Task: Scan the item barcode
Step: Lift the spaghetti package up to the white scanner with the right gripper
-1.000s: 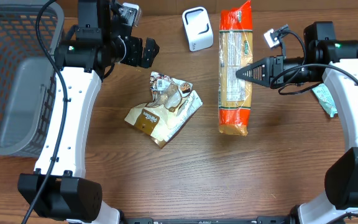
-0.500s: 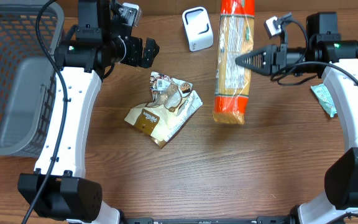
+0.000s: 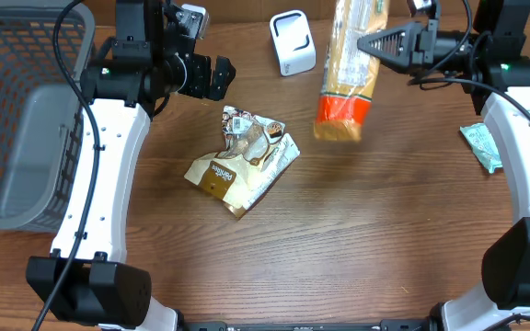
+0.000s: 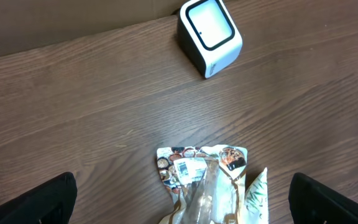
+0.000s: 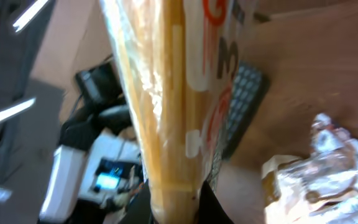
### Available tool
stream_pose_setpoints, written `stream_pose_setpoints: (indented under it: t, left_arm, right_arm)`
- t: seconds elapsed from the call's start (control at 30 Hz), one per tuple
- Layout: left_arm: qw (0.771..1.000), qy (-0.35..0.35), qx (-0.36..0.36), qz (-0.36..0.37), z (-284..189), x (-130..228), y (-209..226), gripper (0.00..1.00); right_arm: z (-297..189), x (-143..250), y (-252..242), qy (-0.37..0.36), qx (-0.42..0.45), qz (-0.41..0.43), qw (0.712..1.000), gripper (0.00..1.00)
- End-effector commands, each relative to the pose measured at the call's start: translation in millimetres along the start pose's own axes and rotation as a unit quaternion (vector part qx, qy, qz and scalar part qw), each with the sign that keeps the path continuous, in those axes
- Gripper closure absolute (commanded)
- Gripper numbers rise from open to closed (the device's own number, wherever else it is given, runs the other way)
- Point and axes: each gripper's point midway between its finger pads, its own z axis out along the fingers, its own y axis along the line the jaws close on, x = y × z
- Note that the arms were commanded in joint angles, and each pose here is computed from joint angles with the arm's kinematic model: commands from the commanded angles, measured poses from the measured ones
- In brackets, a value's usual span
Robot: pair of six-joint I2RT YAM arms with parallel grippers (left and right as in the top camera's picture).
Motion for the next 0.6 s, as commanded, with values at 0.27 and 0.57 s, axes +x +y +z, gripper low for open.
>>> stream_pose_setpoints:
  t: [0.27, 0.57]
  left_arm:
    - [1.0, -0.013, 0.002, 0.015, -7.9, -7.1, -4.8, 0.0]
    - [1.0, -0.013, 0.002, 0.015, -7.9, -7.1, -4.9, 0.0]
  right_arm:
    - [21.3, -52.9, -67.7, -0.164, 0.425, -0.199, 0.868, 0.97]
    - [44.1, -95.4, -56.1, -0.155, 0.598, -0.352, 0.703, 0.97]
